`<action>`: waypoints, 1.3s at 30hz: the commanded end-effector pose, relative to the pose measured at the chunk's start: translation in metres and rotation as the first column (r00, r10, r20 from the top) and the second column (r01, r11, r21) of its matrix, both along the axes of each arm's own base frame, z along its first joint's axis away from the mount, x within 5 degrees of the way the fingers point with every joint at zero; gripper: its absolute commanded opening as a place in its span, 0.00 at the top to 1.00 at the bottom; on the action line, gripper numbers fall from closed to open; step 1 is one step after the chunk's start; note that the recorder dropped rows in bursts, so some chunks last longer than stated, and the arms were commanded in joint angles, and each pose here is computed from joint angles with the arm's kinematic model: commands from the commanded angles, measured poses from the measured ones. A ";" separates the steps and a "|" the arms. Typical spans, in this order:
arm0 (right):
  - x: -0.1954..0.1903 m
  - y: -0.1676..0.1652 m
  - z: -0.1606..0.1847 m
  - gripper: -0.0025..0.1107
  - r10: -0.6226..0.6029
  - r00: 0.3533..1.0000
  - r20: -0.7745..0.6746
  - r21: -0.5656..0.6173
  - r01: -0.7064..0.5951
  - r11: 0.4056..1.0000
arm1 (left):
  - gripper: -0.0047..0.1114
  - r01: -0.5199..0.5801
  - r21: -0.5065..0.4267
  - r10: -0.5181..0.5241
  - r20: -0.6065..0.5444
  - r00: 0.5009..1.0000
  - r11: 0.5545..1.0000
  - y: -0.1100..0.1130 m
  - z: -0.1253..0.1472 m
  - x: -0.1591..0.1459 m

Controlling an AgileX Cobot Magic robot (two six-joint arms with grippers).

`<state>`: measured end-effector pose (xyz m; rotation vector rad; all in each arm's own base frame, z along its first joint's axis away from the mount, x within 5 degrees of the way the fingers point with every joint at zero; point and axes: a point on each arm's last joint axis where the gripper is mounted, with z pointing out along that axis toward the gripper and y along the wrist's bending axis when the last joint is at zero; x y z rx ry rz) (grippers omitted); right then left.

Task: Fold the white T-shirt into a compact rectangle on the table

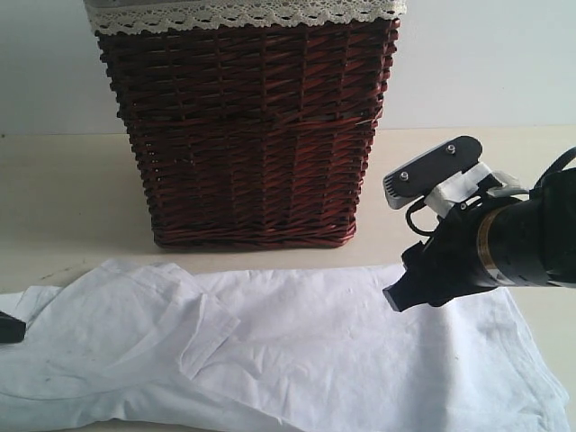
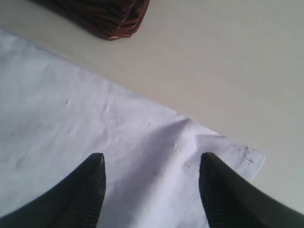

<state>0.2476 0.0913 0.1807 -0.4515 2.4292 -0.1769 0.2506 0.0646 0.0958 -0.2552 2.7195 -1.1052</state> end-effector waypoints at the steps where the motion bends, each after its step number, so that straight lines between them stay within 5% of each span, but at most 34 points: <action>1: 0.001 0.001 0.003 0.48 0.006 1.000 0.011 0.002 -0.006 1.000 | 0.92 0.099 0.037 -0.098 -0.017 0.995 0.994 -0.009 -0.005 -0.003; 7: 0.001 -0.003 0.009 0.49 0.018 0.999 0.029 -0.048 -0.017 0.999 | 0.96 0.032 -0.012 -0.031 0.037 0.999 0.999 -0.014 0.005 0.010; 15: -0.002 -0.030 0.057 0.54 -0.154 0.974 0.167 -0.214 0.188 0.958 | 0.96 -0.076 -0.026 0.079 0.179 0.981 0.997 -0.006 0.080 0.032; 19: -0.008 -0.039 0.068 0.55 -0.213 0.953 0.215 -0.228 0.262 0.938 | 0.96 -0.047 -0.070 0.061 0.215 0.975 0.996 -0.020 0.114 0.024; 24: -0.014 -0.041 0.078 0.55 -0.231 0.944 0.234 -0.178 0.276 0.945 | 0.96 0.165 -0.134 -0.113 0.332 0.936 0.977 -0.084 0.153 0.015; 28: -0.022 -0.045 0.085 0.55 -0.253 0.938 0.237 -0.157 0.294 0.943 | 0.96 0.329 -0.217 -0.226 0.394 0.891 0.919 -0.161 0.170 0.005; 34: -0.038 -0.052 0.100 0.55 -0.286 0.927 0.244 -0.111 0.320 0.941 | 0.96 0.340 -0.115 -0.264 0.423 0.867 0.933 -0.267 0.154 0.002; 39: -0.046 -0.054 0.107 0.55 -0.299 0.923 0.244 -0.061 0.322 0.945 | 0.96 0.406 -0.165 -0.334 0.343 0.878 0.899 -0.359 0.120 -0.001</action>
